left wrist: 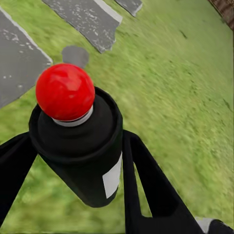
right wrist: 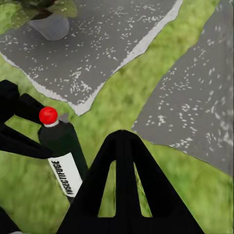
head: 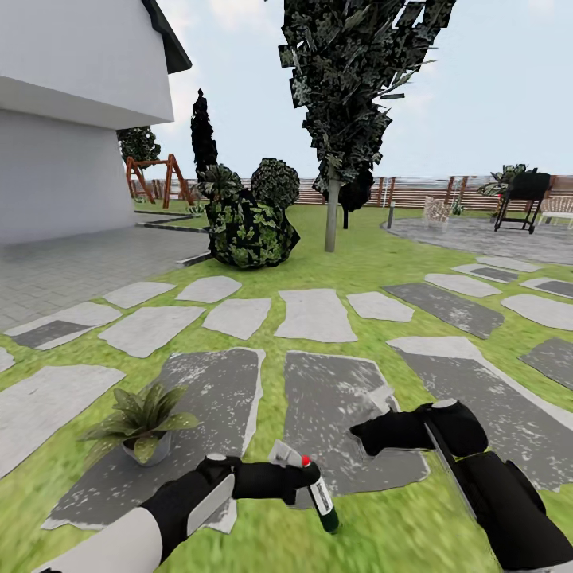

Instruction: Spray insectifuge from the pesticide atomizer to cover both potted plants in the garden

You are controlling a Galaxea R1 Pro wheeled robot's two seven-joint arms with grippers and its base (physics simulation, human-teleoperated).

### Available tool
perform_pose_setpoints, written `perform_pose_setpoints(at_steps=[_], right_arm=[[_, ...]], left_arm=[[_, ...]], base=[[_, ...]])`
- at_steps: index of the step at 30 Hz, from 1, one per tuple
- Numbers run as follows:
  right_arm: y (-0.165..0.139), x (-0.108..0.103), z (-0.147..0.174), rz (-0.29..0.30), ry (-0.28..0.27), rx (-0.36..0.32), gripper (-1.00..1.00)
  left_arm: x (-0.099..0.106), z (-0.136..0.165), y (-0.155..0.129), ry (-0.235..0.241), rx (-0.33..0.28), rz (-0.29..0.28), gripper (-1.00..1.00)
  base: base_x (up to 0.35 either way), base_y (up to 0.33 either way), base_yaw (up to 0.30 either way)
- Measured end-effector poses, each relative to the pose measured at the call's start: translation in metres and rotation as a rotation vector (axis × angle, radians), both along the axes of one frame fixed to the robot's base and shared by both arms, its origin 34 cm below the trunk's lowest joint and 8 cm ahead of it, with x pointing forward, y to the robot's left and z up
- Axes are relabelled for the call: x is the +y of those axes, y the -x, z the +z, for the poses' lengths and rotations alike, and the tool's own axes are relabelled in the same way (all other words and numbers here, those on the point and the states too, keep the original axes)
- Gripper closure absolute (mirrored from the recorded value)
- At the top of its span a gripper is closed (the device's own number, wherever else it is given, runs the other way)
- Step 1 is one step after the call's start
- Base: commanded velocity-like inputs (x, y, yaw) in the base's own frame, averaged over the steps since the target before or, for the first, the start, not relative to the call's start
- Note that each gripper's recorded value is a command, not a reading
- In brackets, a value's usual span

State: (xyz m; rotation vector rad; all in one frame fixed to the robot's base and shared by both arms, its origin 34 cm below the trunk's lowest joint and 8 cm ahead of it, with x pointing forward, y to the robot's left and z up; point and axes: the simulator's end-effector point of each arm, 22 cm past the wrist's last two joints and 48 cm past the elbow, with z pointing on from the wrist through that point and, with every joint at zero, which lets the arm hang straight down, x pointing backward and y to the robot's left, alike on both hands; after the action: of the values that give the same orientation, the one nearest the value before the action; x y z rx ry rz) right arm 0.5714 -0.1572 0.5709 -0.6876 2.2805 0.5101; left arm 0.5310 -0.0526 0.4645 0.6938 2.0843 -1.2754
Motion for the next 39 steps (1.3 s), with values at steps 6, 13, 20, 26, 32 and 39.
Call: perform_pose_setpoints(at_steps=[6,13,20,26,32,39], right_arm=[[-0.032,-0.053,0.024,-0.16,-0.017,-0.058,1.0],[-0.061,-0.147,0.046,-0.477,0.07,-0.169,1.0],[-0.064,-0.186,0.071,-0.625,-0.013,-0.228,1.0],[-0.066,-0.184,0.075,-0.629,-0.03,-0.253,-1.0],[-0.067,-0.185,0.074,-0.623,-0.018,-0.281,-1.0],[-0.062,-0.189,0.066,-0.633,-0.002,-0.271,-1.0]], left_arm=[[0.002,-0.026,-0.034,-0.143,0.0,0.206,1.0],[0.036,-0.053,-0.072,-0.302,0.092,0.556,1.0],[0.058,-0.059,-0.08,-0.338,0.146,0.677,1.0],[0.053,-0.059,-0.078,-0.346,0.134,0.665,1.0],[0.05,-0.059,-0.077,-0.348,0.129,0.656,1.0],[0.051,-0.059,-0.076,-0.351,0.128,0.656,1.0]], base=[[0.0,0.0,0.0],[0.0,0.0,0.0],[0.093,0.0,0.0],[0.312,0.0,0.0],[0.332,0.0,0.0],[0.334,0.0,0.0]])
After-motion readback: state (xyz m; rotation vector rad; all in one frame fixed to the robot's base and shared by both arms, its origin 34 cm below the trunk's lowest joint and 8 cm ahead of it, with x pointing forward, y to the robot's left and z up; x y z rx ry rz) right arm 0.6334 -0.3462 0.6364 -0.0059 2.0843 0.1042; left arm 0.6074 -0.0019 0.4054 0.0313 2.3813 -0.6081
